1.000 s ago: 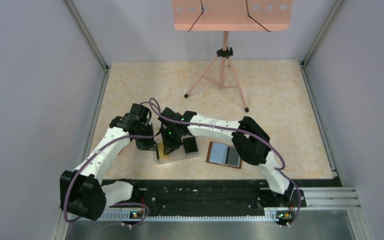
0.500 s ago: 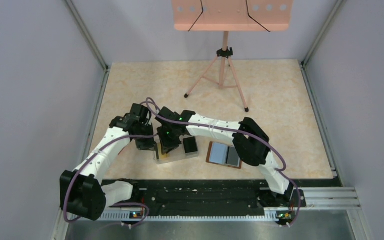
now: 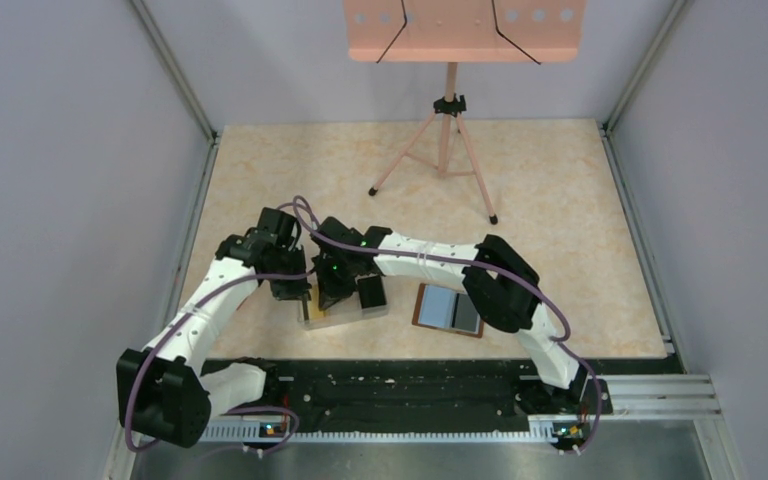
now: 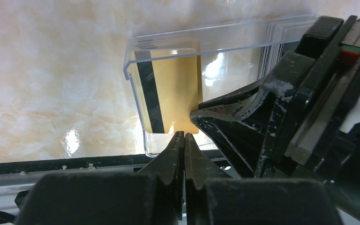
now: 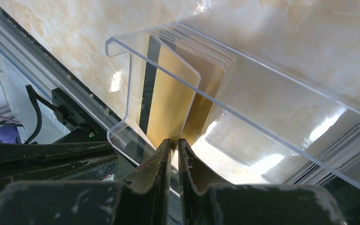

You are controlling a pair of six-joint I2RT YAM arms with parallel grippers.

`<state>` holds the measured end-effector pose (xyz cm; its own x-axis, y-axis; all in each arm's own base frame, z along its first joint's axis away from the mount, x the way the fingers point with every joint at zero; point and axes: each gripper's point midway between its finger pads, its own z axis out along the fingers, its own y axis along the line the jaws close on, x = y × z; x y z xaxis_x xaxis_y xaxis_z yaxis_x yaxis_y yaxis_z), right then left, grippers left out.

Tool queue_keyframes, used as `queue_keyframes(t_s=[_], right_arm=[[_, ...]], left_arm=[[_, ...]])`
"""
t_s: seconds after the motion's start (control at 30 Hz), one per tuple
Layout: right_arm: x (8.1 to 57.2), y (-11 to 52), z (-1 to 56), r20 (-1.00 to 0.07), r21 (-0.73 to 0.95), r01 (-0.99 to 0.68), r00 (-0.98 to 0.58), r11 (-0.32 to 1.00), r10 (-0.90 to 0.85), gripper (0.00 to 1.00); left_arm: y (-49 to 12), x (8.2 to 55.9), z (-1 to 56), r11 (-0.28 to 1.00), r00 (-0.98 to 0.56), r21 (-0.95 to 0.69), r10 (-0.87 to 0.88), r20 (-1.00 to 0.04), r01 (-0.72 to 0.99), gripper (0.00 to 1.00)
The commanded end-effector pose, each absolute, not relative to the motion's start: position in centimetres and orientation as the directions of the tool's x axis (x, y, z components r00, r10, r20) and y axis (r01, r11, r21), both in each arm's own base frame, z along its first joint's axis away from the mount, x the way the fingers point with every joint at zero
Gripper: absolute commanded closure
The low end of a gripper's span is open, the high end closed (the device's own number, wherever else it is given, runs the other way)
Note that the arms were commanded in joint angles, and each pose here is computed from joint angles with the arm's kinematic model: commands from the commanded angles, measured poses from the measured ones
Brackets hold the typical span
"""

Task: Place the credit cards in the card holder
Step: Pick up the credit card from the storage box.

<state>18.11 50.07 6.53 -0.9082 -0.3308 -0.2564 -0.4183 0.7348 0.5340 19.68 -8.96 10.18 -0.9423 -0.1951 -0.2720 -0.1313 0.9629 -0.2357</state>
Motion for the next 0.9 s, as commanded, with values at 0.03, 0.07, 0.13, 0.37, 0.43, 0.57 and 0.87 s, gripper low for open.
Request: queue_keyframes(t_s=[0.03, 0.07, 0.13, 0.37, 0.43, 0.57, 0.87], right_arm=[[17.0, 52.4, 10.3, -0.310, 0.644, -0.436, -0.900, 0.629, -0.307, 0.88], [17.0, 52.5, 10.6, -0.315, 0.653, -0.434, -0.901, 0.620, -0.299, 0.87], [17.0, 52.7, 11.1, -0.321, 0.673, -0.430, -0.903, 0.602, -0.286, 0.86], [17.1, 52.6, 11.5, -0.301, 0.735, -0.385, -0.923, 0.558, -0.240, 0.84], [17.1, 52.7, 11.8, -0.303, 0.747, -0.384, -0.923, 0.543, -0.236, 0.84], [17.0, 53.0, 12.2, -0.302, 0.770, -0.377, -0.926, 0.515, -0.226, 0.83], [16.9, 53.5, 11.3, -0.280, 0.791, -0.358, -0.933, 0.496, -0.227, 0.67]], left_arm=[[-9.2, 20.3, 11.4, 0.958, -0.928, -0.262, -0.198, -0.316, -0.115, 0.97], [-9.1, 20.2, 11.4, 0.959, -0.928, -0.261, -0.198, -0.316, -0.115, 0.97], [-9.1, 20.2, 11.5, 0.959, -0.927, -0.259, -0.198, -0.320, -0.115, 0.97], [-9.1, 20.4, 12.0, 0.957, -0.918, -0.266, -0.204, -0.341, -0.114, 0.97], [-9.0, 20.4, 12.0, 0.958, -0.917, -0.264, -0.205, -0.342, -0.116, 0.97], [-9.0, 20.3, 12.1, 0.957, -0.917, -0.265, -0.207, -0.342, -0.117, 0.97], [-9.0, 20.3, 12.5, 0.956, -0.913, -0.271, -0.208, -0.352, -0.113, 0.96]])
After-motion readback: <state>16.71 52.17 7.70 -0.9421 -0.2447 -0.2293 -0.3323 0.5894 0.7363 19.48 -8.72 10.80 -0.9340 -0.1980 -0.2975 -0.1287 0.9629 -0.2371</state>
